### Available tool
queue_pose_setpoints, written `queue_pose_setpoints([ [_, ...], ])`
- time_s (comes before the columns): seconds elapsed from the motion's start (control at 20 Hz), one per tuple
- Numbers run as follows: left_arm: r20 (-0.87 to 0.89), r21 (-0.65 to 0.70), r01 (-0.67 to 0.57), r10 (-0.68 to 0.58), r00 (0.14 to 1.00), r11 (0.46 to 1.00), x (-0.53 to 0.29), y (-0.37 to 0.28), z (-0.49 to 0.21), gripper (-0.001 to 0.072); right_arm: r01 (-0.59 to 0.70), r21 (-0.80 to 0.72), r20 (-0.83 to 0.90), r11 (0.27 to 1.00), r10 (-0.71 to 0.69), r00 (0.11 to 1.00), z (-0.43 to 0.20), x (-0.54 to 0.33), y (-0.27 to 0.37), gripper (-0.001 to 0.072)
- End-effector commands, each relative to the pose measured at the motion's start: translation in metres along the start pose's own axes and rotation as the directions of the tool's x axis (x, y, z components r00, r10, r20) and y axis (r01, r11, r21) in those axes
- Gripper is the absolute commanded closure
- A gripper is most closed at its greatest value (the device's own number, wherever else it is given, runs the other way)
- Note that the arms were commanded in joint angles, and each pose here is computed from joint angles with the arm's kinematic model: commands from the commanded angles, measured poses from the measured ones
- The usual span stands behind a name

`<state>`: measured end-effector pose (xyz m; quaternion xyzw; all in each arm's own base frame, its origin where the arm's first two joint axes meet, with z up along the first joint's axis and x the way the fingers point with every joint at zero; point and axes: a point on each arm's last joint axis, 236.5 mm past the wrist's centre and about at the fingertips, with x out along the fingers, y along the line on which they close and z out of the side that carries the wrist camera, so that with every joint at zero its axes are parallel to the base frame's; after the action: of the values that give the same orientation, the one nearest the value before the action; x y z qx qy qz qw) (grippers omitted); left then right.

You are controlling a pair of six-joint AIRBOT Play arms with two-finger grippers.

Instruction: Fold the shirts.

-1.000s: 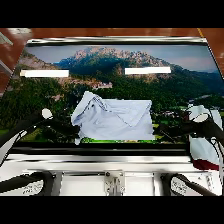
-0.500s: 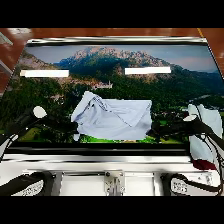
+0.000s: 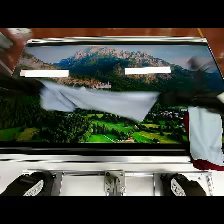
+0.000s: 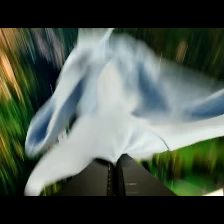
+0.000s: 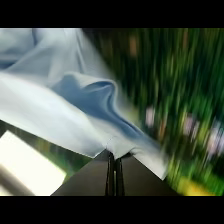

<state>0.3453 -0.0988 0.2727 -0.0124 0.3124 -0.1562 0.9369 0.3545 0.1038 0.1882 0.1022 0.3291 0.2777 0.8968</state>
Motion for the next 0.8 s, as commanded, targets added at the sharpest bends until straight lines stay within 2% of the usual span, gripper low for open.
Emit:
queue_pose_setpoints([
  [0.0,0.619,0.065,0.002,-0.042,0.784,0.998,-0.204,-0.036,0.137,0.0668,0.261,-0.253,0.591,0.932,-0.065,0.804,0.130,-0.175,0.096,0.0639],
  [0.1,0.783,0.091,0.004,-0.074,0.617,0.996,-0.291,-0.052,0.158,0.0668,0.353,-0.228,0.753,0.907,-0.065,0.654,0.147,-0.250,0.133,0.0638],
  [0.15,0.813,0.098,0.001,-0.080,0.577,0.995,-0.314,-0.056,0.158,0.0669,0.369,-0.206,0.783,0.906,-0.073,0.617,0.146,-0.272,0.144,0.0638],
  [0.25,0.831,0.104,-0.003,-0.085,0.549,0.995,-0.335,-0.059,0.152,0.0668,0.353,-0.164,0.792,0.921,-0.091,0.604,0.139,-0.289,0.153,0.0639],
  [0.4,0.835,0.104,-0.019,-0.077,0.545,0.994,-0.339,-0.058,0.149,0.0668,0.336,-0.158,0.757,0.928,-0.104,0.645,0.131,-0.281,0.151,0.0638],
  [0.55,0.789,0.088,-0.058,-0.034,0.613,0.994,-0.315,-0.046,0.145,0.0668,0.346,-0.119,0.683,0.931,-0.176,0.709,0.123,-0.259,0.126,0.0639],
  [0.75,0.541,0.058,-0.163,0.106,0.834,0.985,-0.233,-0.008,0.110,0.0668,0.382,-0.081,0.383,0.921,-0.325,0.865,0.084,-0.192,0.062,0.0639],
])
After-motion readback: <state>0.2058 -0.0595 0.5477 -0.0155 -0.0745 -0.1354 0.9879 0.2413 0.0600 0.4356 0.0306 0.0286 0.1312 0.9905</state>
